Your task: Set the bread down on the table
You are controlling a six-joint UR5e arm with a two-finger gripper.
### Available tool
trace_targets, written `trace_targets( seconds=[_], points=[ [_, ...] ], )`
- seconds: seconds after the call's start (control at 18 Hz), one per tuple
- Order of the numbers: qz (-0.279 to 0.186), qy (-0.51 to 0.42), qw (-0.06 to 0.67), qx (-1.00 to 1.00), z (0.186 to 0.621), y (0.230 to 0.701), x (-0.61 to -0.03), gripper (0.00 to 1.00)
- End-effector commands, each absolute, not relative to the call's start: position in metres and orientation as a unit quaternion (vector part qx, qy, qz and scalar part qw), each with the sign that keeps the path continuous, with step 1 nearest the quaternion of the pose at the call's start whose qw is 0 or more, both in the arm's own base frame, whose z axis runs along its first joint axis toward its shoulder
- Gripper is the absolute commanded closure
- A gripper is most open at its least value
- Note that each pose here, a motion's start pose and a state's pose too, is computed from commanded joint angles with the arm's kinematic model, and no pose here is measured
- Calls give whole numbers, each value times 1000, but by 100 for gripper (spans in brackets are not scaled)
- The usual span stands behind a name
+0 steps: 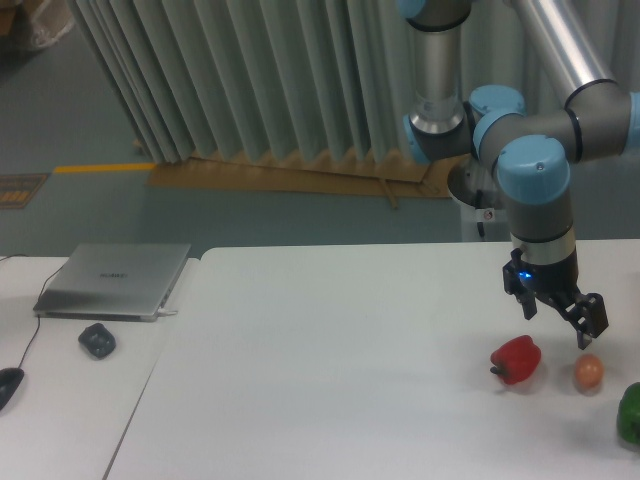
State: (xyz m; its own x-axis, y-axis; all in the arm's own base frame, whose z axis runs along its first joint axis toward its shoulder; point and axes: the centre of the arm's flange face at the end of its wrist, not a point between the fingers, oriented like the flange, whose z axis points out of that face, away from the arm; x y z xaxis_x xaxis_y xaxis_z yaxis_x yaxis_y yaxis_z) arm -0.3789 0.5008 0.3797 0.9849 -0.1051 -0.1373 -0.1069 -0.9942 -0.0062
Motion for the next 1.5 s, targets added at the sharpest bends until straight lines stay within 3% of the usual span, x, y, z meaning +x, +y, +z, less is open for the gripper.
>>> trace_targets(
  seconds=[1.5],
  points=[
    [71, 46, 7, -996, 383, 496, -383, 0]
  ],
)
